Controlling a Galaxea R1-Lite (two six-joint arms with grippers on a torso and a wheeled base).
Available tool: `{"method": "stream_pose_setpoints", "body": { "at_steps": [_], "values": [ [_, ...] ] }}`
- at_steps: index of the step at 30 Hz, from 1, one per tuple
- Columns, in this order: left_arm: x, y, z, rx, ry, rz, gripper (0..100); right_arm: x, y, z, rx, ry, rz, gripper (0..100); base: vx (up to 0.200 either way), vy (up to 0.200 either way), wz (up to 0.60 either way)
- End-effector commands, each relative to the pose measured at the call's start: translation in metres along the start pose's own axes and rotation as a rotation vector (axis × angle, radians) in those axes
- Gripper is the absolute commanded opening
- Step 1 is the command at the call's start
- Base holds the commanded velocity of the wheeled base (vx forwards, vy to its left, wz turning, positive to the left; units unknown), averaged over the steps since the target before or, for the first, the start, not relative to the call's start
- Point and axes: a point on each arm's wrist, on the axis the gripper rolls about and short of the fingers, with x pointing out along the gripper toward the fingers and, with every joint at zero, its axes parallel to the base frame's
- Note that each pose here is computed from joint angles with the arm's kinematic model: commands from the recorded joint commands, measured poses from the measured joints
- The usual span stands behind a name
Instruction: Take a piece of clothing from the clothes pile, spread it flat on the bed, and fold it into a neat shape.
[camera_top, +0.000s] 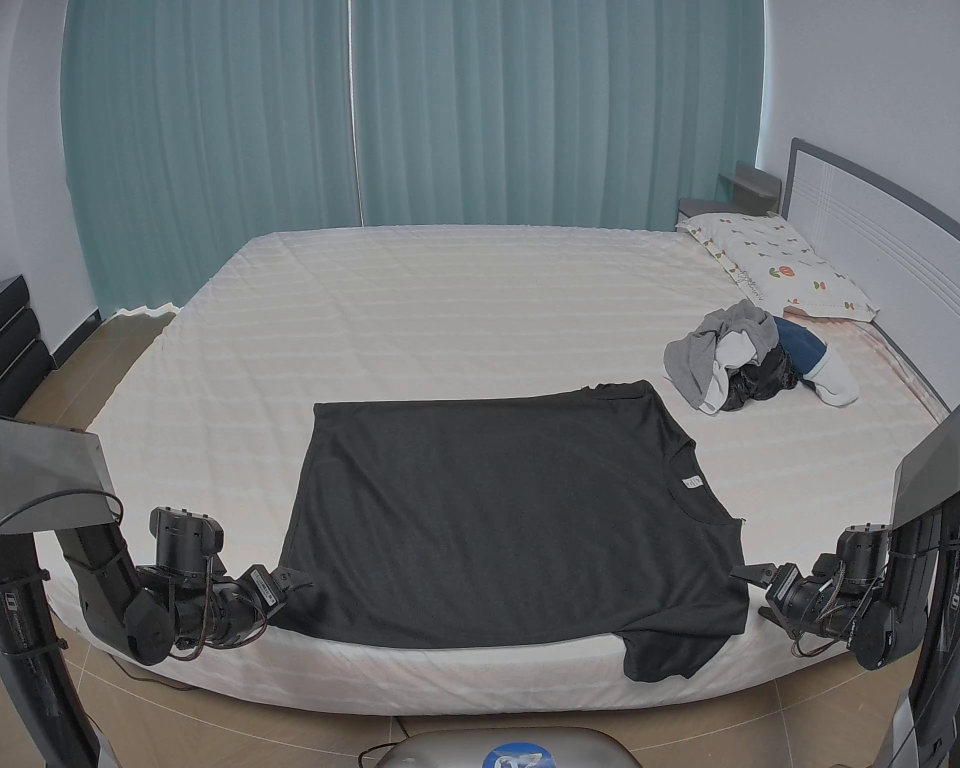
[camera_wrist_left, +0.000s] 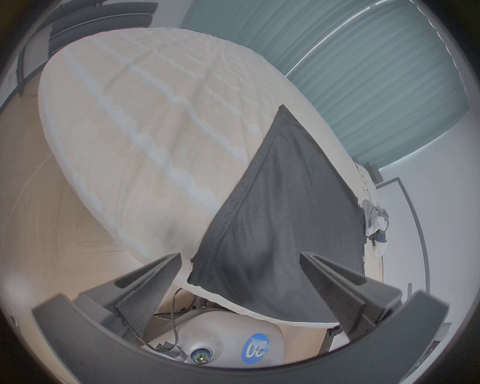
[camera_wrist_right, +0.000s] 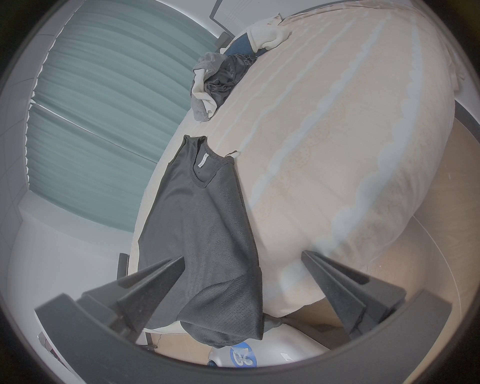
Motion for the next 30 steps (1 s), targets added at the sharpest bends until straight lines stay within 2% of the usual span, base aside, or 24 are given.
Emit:
{"method": "stream_pose_setpoints", "body": {
  "at_steps": [1,14,21,26,30],
  "values": [
    [0.013,0.001,-0.002,0.014,0.006,0.023,100,0.0,0.001,0.001,-0.007,-0.006,0.012,100,0.0,0.0,0.0],
    [0.014,-0.001,0.003,0.093,-0.006,0.004,100,0.001,0.002,-0.001,-0.014,0.003,0.016,100,0.0,0.0,0.0],
    [-0.007,0.0,0.007,0.088,0.067,-0.109,100,0.001,0.002,-0.002,-0.012,0.007,0.013,100,0.0,0.0,0.0],
    [-0.004,0.005,0.009,0.203,0.117,-0.076,100,0.001,0.001,-0.003,-0.012,0.01,0.01,100,0.0,0.0,0.0],
    [0.01,0.0,0.018,0.241,0.153,-0.071,100,0.002,0.002,-0.003,-0.012,0.01,0.012,100,0.0,0.0,0.0]
  ]
}}
